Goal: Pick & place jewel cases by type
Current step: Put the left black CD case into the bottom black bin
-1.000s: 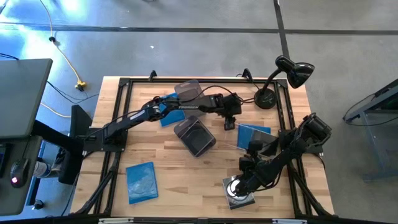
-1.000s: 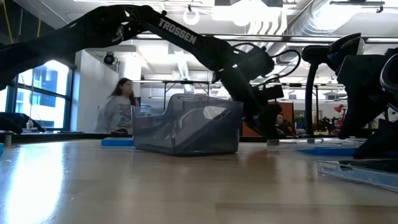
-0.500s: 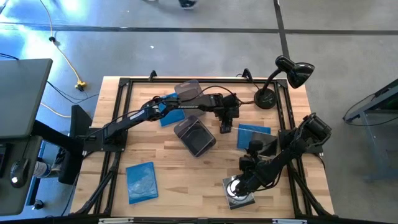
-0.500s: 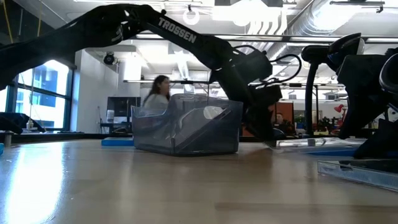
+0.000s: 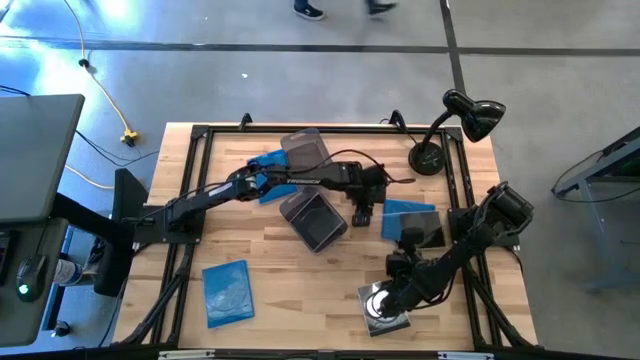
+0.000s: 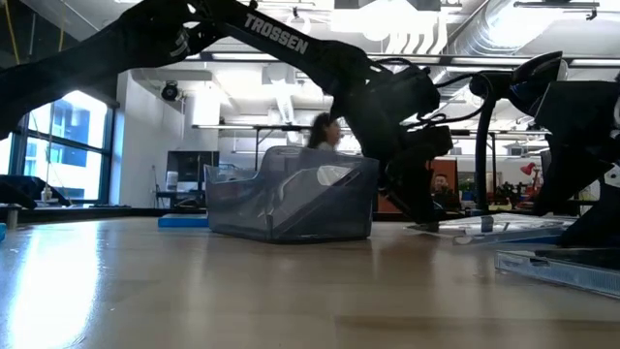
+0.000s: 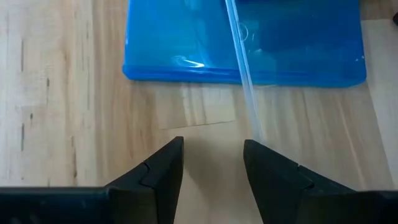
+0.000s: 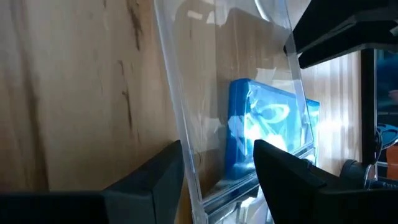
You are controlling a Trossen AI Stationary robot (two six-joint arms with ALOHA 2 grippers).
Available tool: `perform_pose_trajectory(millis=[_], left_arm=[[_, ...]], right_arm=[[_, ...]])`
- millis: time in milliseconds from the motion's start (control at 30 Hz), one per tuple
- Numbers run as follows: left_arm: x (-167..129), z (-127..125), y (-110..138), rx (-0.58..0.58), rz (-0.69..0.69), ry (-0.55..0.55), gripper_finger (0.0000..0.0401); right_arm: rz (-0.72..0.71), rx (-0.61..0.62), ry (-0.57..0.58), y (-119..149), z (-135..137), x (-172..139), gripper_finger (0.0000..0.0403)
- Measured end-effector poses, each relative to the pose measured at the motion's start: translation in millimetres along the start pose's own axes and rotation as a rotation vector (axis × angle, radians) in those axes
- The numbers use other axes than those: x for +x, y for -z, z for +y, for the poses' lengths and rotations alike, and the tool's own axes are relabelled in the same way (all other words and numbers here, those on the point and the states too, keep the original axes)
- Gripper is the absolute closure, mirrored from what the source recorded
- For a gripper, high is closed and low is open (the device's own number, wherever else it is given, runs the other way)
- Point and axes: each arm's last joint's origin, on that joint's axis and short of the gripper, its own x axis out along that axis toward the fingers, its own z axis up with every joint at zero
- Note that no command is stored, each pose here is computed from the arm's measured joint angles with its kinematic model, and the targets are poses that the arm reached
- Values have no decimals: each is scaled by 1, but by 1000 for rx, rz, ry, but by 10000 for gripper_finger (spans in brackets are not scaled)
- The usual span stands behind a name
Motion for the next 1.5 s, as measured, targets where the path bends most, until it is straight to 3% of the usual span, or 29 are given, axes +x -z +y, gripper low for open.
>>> perform_pose_trajectory(millis=[200,533,833,967,1133,1500], left_arm=[[2,-7,-1,-11,2,7,233],[3,-10,-1,-32,9,11,233],[3,-12,1,-77,24,63,233],[3,-16,1,-102,25,129,233],[5,-19,1,-135,15,223,233],[6,-25,0,-143,15,222,233]], right_arm=[[-2,-7,1,1,0,-1,222],[-48,-34,19,4,4,-8,279],[-69,-151,91,12,3,-21,292],[-95,-180,149,11,-1,-30,292],[-75,-185,140,12,-1,-30,301],[-73,-248,152,13,-2,-30,363]])
